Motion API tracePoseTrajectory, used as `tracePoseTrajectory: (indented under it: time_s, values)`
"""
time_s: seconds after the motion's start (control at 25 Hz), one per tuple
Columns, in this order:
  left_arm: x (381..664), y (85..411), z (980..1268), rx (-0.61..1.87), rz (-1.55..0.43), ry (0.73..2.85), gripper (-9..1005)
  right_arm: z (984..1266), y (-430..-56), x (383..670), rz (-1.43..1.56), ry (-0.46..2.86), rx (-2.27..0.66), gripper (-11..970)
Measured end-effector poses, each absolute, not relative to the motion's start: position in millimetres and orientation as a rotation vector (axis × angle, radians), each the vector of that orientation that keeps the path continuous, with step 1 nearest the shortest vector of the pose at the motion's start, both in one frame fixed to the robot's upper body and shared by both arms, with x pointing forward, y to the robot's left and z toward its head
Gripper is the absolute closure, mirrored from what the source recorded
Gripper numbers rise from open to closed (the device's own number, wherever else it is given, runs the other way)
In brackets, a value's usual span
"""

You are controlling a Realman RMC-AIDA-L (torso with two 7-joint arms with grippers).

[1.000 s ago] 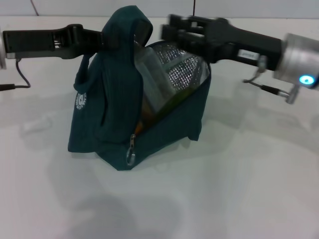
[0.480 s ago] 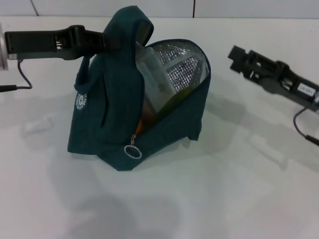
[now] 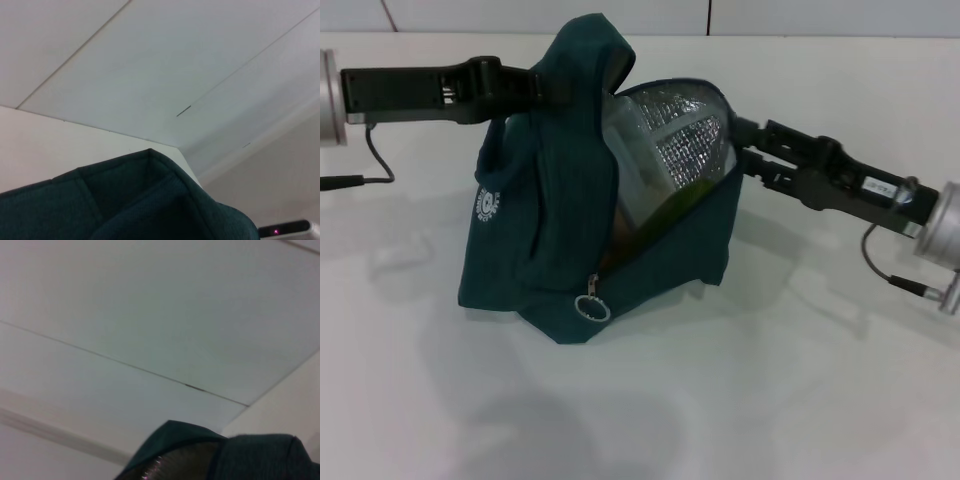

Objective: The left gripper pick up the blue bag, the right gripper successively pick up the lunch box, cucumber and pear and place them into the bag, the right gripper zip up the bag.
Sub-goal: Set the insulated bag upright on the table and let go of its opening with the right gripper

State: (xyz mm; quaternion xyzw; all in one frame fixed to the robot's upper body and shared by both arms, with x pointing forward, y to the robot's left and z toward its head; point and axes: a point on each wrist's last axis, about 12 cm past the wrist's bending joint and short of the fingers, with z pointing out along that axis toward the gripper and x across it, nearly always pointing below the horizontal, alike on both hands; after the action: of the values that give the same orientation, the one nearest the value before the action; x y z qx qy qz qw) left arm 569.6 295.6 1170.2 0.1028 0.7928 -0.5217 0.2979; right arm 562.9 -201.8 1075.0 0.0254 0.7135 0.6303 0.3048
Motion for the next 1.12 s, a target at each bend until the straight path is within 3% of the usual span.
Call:
tracePoseTrajectory:
  time_s: [0.68,0.76,1.12]
  values:
    - [571,293,1171,0.294,-1.385,2.114,957,1078,-191,564,1.639,1.906,-0.057,284]
    - [571,293,1172,0.297,-1.385,2.114,956,1078,-191,564,1.638,1.904,-0.061,502]
    - [571,291,1171,0.309,-1.387,2.121,957,1080,-191,564,1.629,1.873,-0.111,804]
